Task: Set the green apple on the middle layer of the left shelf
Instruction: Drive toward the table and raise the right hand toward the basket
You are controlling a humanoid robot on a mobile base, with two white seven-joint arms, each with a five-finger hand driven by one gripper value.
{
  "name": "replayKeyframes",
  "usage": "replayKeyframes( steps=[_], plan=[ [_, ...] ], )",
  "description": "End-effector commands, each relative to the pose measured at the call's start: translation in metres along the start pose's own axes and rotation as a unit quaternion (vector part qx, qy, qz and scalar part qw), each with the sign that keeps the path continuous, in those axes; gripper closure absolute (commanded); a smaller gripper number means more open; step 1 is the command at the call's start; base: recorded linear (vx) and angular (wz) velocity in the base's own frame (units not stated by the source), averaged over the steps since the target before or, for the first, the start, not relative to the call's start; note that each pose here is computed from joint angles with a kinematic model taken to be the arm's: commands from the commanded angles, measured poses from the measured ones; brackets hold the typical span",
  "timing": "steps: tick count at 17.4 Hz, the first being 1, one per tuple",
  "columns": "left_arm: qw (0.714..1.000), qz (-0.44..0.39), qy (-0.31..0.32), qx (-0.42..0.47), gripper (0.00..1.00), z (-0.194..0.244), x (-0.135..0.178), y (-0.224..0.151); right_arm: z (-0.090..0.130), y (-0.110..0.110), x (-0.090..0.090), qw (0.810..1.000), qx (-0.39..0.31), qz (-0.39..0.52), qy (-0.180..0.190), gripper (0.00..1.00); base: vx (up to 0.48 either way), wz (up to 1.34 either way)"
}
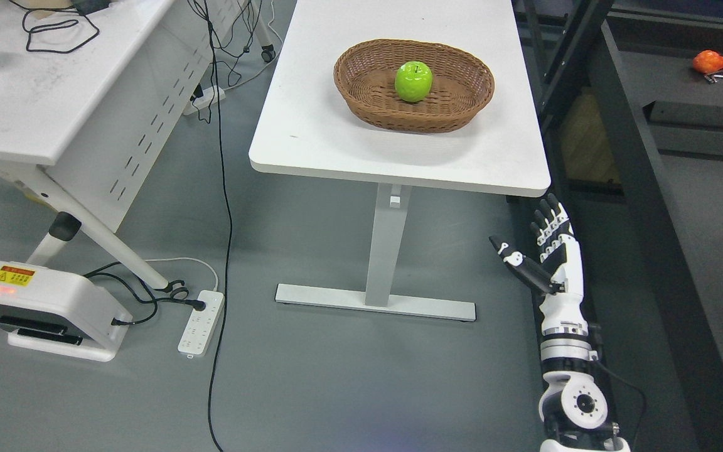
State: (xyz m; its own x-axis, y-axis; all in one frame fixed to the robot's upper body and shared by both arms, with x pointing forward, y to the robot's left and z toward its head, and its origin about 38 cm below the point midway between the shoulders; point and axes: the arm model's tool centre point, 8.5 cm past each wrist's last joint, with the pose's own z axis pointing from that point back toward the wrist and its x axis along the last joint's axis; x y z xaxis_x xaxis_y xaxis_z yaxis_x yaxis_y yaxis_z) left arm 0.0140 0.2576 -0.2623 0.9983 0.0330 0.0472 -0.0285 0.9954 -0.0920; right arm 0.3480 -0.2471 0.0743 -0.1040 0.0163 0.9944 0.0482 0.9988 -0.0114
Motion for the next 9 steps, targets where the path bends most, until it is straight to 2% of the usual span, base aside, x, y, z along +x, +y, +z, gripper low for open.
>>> replayKeyframes(
  steps=[1,7,9],
  plan=[
    [1.0,-0.002,-0.011,0.008,0.0,0.002,0.014,0.011,0.0,0.001,0.0,1.0,0.009,0.007,0.0,0.0,0.0,0.0],
    [1.0,-0.002,-0.011,0.008,0.0,0.002,0.014,0.011,0.0,-0.01,-0.003,1.0,-0.007,0.005,0.004,0.0,0.0,0.0],
    [1.0,-0.002,-0.011,0.008,0.0,0.002,0.014,0.011,0.001,-0.004,-0.006,1.0,0.003,0.021,0.004,0.0,0.0,0.0]
  ],
)
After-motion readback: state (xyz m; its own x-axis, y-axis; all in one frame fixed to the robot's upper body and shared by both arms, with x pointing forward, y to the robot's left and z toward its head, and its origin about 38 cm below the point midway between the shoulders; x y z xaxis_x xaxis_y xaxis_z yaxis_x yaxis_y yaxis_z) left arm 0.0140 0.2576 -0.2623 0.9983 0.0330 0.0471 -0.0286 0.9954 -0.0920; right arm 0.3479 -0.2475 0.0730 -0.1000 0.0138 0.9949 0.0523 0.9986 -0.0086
